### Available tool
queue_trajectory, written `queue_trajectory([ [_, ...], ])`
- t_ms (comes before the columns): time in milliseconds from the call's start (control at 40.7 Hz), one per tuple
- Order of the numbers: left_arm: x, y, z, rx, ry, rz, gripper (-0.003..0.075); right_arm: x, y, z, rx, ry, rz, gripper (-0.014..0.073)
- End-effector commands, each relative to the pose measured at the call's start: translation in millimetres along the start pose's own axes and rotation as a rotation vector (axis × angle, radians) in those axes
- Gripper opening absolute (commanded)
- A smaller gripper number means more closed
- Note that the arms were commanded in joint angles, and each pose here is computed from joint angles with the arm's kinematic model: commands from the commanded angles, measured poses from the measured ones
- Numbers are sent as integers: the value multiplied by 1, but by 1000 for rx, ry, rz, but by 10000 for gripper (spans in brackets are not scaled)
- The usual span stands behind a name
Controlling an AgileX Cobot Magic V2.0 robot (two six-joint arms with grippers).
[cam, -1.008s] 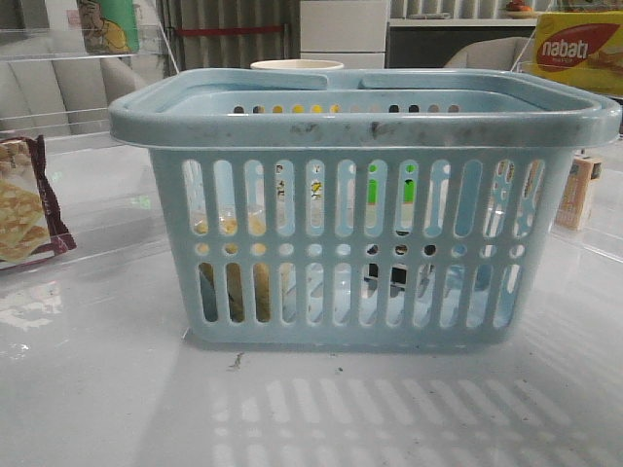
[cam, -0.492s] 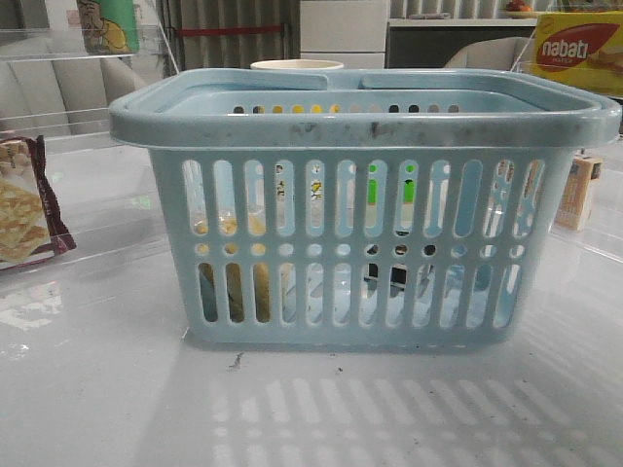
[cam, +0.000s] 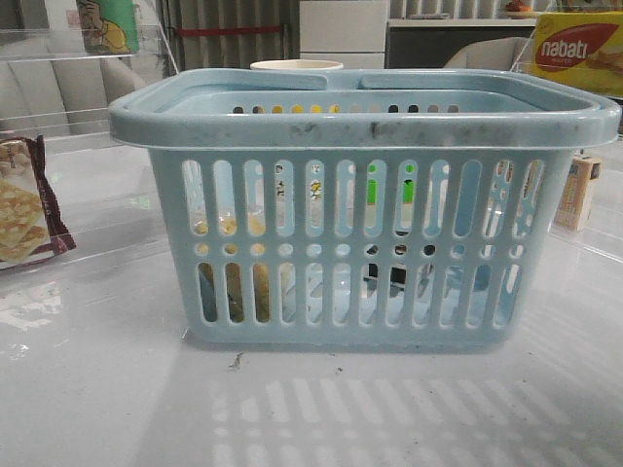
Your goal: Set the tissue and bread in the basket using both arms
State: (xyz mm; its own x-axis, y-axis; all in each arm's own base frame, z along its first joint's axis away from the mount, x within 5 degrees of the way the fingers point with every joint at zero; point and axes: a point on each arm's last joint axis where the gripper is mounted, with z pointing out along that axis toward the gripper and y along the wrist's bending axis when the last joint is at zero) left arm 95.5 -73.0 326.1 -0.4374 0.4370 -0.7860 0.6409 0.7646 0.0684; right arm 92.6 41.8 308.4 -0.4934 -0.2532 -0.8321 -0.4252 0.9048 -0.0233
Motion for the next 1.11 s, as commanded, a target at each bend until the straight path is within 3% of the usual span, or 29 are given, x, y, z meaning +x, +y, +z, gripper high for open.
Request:
queue_trajectory([
  [0, -14, 0, -6, 1, -105, -5, 239, -8, -1, -4, 9, -70, -16, 412],
  [221, -14, 0, -6, 1, -105, -5, 88, -6, -1, -3, 9, -61, -16, 50],
  [1081, -8, 2, -16, -22, -149, -18, 91, -3, -1, -3, 8, -24, -15, 69],
])
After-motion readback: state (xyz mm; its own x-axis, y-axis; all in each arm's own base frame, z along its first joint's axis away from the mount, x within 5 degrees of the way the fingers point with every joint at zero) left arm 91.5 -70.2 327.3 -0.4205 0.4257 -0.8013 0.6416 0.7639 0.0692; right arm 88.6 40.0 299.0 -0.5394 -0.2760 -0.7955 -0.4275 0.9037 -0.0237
